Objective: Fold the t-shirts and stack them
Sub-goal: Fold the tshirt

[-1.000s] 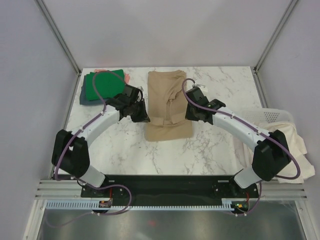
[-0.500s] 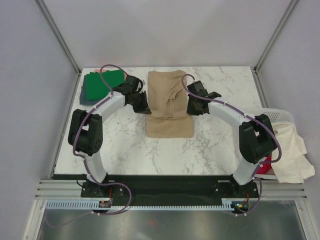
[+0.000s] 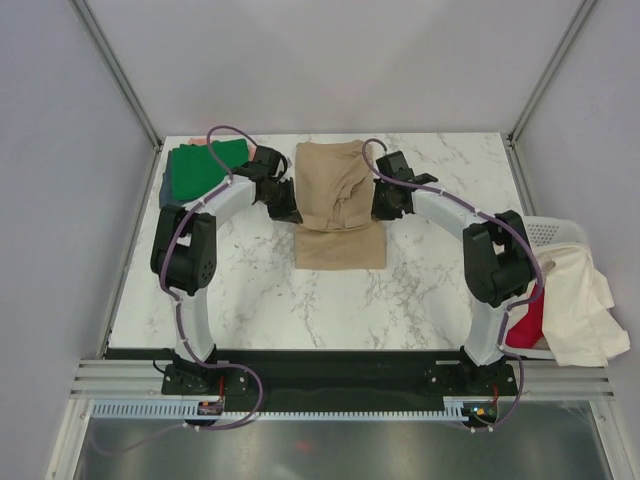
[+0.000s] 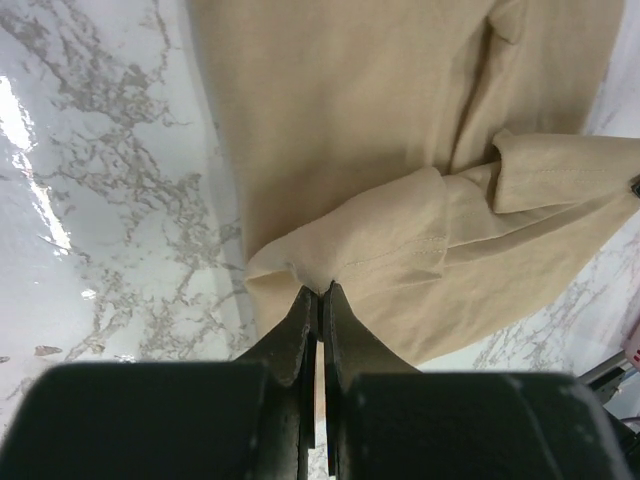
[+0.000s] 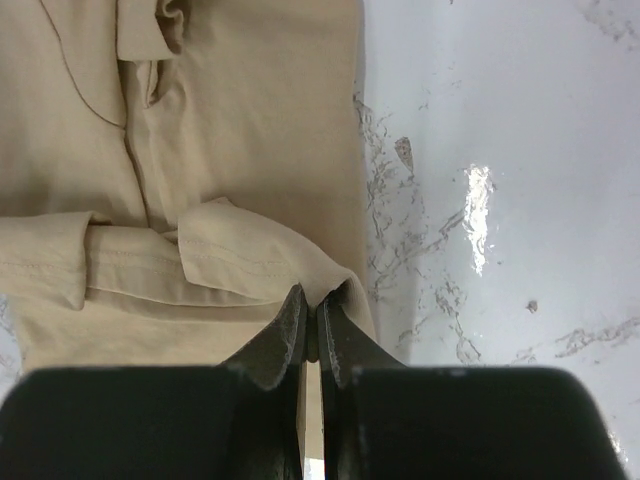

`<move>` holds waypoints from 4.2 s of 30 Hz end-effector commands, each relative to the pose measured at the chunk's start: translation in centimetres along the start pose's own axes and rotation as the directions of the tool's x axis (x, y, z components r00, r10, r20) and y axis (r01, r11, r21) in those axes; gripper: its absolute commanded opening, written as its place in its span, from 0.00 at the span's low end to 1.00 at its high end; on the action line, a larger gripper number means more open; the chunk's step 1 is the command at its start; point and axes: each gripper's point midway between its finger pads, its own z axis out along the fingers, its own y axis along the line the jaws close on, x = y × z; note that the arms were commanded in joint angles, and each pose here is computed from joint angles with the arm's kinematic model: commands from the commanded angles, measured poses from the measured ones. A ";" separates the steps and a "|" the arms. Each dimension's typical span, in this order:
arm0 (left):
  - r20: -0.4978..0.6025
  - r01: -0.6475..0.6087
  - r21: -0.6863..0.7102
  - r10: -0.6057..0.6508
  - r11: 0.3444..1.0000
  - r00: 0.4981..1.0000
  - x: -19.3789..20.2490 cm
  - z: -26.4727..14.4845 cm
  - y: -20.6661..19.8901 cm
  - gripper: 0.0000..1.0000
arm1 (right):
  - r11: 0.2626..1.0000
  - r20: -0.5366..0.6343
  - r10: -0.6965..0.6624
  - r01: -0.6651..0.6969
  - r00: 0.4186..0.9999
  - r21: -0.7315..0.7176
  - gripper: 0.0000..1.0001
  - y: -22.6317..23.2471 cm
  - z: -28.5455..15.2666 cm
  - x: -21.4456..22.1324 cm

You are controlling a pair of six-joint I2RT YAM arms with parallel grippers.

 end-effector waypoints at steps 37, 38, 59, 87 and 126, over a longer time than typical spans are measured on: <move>0.141 0.053 0.138 -0.072 0.989 0.987 6.0 -8.4 -0.9 0.56 | 0.953 -0.042 0.050 -0.060 0.998 -0.297 0.77 -0.5 -6.4 5.4; 0.136 0.056 0.157 -0.077 0.986 0.988 6.8 -8.2 -0.9 0.56 | 0.954 -0.055 0.047 -0.061 0.997 -0.293 0.77 -0.5 -6.2 6.3; 0.092 0.156 0.129 -0.168 0.979 0.981 11.1 -1.3 2.1 0.55 | 0.967 -0.158 0.043 -0.081 0.986 -0.240 0.68 -2.5 -0.4 13.5; 0.107 0.195 0.091 -0.204 0.977 0.973 12.0 0.7 3.0 0.02 | 0.964 -0.169 0.086 -0.124 0.982 -0.235 0.64 -4.3 -2.1 16.8; 0.012 0.131 0.287 -0.140 0.949 0.990 25.9 -14.7 -6.1 0.02 | 0.921 -0.020 0.199 -0.194 0.980 -0.338 0.00 -4.5 -22.0 17.8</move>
